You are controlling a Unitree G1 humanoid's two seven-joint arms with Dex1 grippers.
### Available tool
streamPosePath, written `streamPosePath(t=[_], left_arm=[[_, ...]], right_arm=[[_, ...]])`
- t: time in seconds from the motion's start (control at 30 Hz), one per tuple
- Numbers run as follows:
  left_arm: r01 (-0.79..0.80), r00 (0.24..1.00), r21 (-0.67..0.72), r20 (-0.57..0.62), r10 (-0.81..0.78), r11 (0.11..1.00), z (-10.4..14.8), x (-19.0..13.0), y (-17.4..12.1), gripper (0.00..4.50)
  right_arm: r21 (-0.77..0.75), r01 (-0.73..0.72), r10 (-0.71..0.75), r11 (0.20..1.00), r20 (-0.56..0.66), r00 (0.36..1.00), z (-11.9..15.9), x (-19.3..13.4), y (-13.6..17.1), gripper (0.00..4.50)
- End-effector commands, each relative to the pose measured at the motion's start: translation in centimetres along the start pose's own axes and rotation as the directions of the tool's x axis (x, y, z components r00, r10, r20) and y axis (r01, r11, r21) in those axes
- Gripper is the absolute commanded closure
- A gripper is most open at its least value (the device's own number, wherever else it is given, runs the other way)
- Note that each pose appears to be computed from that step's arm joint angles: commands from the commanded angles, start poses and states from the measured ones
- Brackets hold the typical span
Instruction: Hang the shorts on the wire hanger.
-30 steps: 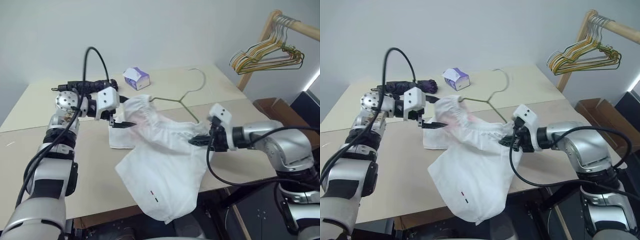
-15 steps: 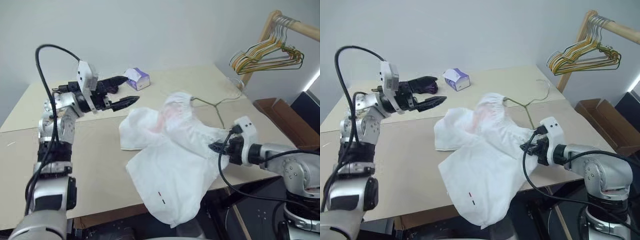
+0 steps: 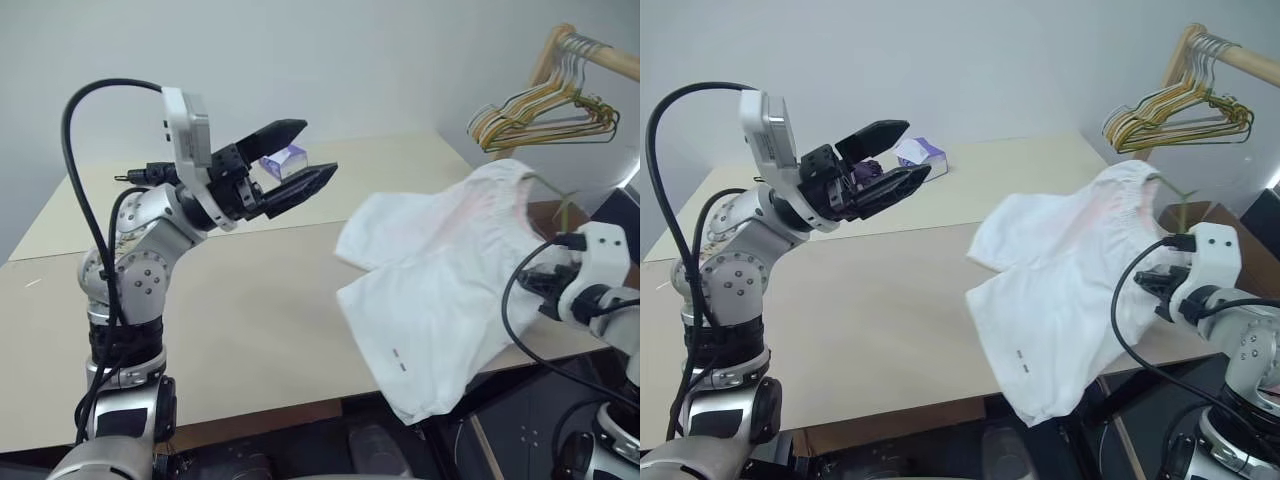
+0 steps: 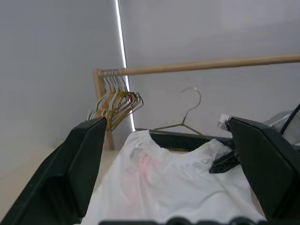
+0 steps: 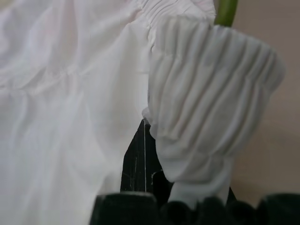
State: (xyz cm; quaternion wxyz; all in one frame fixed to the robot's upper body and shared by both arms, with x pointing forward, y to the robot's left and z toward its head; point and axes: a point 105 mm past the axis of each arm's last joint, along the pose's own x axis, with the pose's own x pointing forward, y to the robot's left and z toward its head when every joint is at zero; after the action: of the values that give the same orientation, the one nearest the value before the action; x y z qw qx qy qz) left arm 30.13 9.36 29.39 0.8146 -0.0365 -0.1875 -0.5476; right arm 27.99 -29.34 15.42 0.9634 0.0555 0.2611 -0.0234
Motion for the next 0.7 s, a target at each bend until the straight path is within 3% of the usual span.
streamPosePath(t=[0.03,0.27,0.7], left_arm=[[0.01,0.996,0.015,0.085,-0.011,1.0,2.4,0.7,0.1,0.01],[0.077,0.994,-0.087,0.09,-0.069,0.993,2.8,0.7,-0.4,0.01],[0.099,0.991,-0.099,0.104,-0.089,0.99,3.3,0.8,-0.5,0.01]], right_arm=[[0.091,0.129,-0.136,0.988,0.085,0.987,2.7,-1.5,-3.4,4.5],[0.29,0.328,-0.373,0.899,0.114,0.921,5.4,-2.2,-7.1,4.5],[0.46,0.456,-0.542,0.762,0.07,0.837,7.8,-3.6,-9.8,4.5]])
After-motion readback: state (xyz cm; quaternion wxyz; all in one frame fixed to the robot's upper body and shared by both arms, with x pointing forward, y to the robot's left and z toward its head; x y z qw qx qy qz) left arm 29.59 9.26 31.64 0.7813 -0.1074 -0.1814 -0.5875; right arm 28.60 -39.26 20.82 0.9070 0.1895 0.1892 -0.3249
